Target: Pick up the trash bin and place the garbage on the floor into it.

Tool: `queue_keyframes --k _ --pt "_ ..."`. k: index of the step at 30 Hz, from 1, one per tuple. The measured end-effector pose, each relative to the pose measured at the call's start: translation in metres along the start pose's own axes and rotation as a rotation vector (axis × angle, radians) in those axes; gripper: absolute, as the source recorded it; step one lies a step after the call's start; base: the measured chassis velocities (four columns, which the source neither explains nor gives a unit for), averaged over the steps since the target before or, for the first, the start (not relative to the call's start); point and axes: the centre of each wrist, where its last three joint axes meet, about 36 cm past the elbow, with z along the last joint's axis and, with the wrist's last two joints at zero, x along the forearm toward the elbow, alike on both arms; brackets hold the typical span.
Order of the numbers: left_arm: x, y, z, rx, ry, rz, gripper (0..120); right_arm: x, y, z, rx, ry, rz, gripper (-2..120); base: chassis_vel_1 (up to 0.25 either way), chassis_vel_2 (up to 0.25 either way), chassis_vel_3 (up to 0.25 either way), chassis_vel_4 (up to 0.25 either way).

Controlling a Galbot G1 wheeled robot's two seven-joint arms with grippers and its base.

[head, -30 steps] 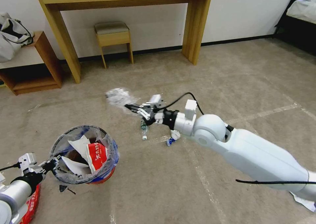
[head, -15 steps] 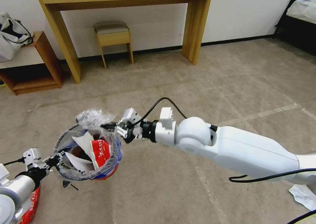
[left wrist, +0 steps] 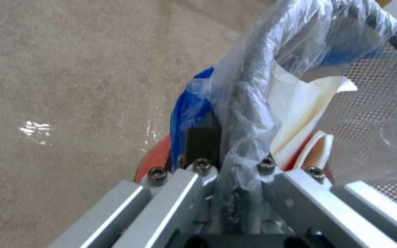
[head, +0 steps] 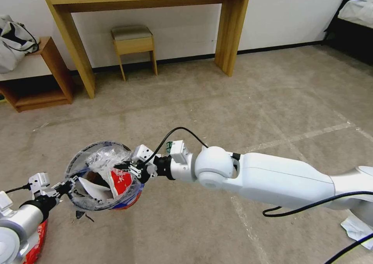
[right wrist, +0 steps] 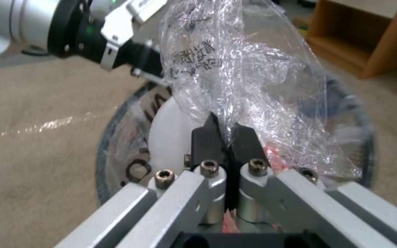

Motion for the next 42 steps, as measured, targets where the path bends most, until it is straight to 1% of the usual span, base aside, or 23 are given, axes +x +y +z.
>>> queue_keyframes --k 2,3,5,9,12,27,35,42 --pt "0.001 0.0 -0.001 -0.003 -0.001 0.0 1 -0.013 0.002 -0.001 0.007 0.018 -0.016 0 0.0 0.0 0.0 0.0" --pt "0.001 0.0 -0.001 -0.003 -0.001 0.0 1 -0.013 0.002 -0.001 0.007 0.018 -0.016 0 0.0 0.0 0.0 0.0" --pt "0.001 0.0 -0.003 -0.004 -0.003 0.004 1 -0.03 0.006 -0.003 0.014 0.037 -0.027 0 0.0 0.0 0.0 0.0" --pt "0.001 0.0 -0.003 -0.004 -0.004 0.006 1 -0.038 0.008 -0.005 0.018 0.052 -0.029 0 0.0 0.0 0.0 0.0" --pt "0.001 -0.002 -0.003 -0.004 -0.006 0.012 1 -0.051 0.01 -0.004 0.024 0.069 -0.035 0 0.0 0.0 0.0 0.0" --pt "-0.001 -0.002 -0.002 0.001 -0.005 0.019 1 -0.054 0.005 0.01 0.022 0.116 0.0 0 0.0 0.0 0.0 0.0" --pt "-0.002 -0.003 0.002 0.01 -0.001 0.018 1 -0.058 0.0 0.036 -0.004 0.159 0.03 0 0.0 0.0 0.0 0.0" --pt "-0.002 -0.002 0.003 0.012 0.002 0.014 1 -0.066 -0.004 0.041 -0.008 0.17 0.035 0 0.0 0.0 0.0 0.0"
